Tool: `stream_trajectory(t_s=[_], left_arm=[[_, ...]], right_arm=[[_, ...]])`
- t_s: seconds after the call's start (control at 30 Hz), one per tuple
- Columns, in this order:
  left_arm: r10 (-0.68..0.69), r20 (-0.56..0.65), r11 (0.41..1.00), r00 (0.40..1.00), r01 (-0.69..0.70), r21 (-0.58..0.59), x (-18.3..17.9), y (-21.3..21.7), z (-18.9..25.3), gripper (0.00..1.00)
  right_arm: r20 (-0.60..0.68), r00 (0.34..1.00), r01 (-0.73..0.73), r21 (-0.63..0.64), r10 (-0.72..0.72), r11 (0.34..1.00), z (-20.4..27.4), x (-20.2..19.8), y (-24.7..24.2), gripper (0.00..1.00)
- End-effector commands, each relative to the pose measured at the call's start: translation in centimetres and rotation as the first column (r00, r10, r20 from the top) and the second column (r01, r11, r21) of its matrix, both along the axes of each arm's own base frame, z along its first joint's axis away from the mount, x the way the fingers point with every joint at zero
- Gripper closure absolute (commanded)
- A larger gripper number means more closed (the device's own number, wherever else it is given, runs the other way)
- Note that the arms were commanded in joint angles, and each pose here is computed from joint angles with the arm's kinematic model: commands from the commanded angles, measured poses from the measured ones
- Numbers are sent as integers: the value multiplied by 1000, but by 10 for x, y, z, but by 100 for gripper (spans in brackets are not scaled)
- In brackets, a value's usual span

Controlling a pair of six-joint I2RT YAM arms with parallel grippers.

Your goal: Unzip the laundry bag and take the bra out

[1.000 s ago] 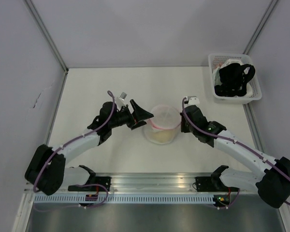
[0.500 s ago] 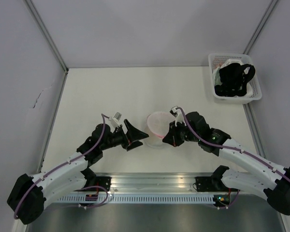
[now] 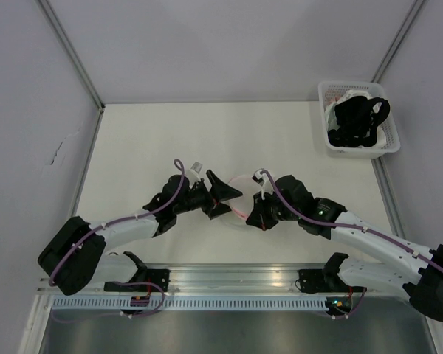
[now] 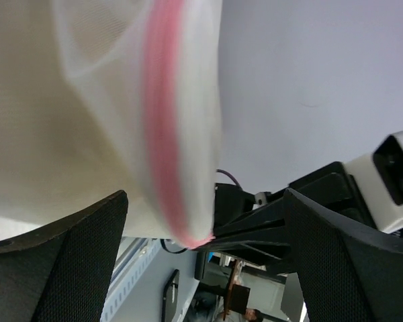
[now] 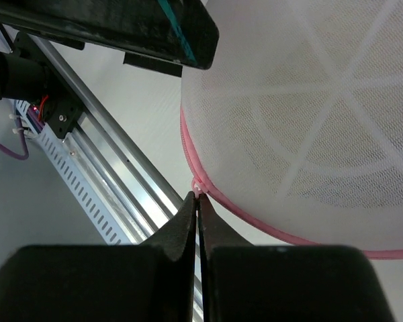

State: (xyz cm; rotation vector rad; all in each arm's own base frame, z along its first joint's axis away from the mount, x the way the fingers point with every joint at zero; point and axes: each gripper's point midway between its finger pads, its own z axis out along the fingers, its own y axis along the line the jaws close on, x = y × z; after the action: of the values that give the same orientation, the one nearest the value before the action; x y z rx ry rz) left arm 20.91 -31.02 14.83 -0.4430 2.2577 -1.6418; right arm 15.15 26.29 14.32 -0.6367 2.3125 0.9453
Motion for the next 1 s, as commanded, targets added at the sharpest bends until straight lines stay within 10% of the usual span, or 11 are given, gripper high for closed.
stream_trajectory(t_s=[0.0,0.07,0.2,0.3,0.53,0.97], left_arm=[[0,128,998,992,8,-67,16,-19,48,0],[-12,124,999,992,18,-51,17,-22,42,4],[-42,117,998,992,48,-50,13,-24,29,72],[-56,88,998,995,59,-32,9,-23,18,98],[-26,81,999,996,23,27,18,1,-2,98],[-83,97,995,992,77,62,23,13,-7,98]], right_arm=[[19,1000,3,-26,-2,1000,-4,1,-4,100],[20,1000,7,-31,-7,999,-5,2,-5,100],[30,999,19,-36,-18,999,-4,6,-4,100],[34,999,31,-47,-29,998,-3,9,-5,99],[20,991,133,-212,-131,968,-25,13,-36,100],[302,854,520,-461,-424,719,-28,71,-106,100]])
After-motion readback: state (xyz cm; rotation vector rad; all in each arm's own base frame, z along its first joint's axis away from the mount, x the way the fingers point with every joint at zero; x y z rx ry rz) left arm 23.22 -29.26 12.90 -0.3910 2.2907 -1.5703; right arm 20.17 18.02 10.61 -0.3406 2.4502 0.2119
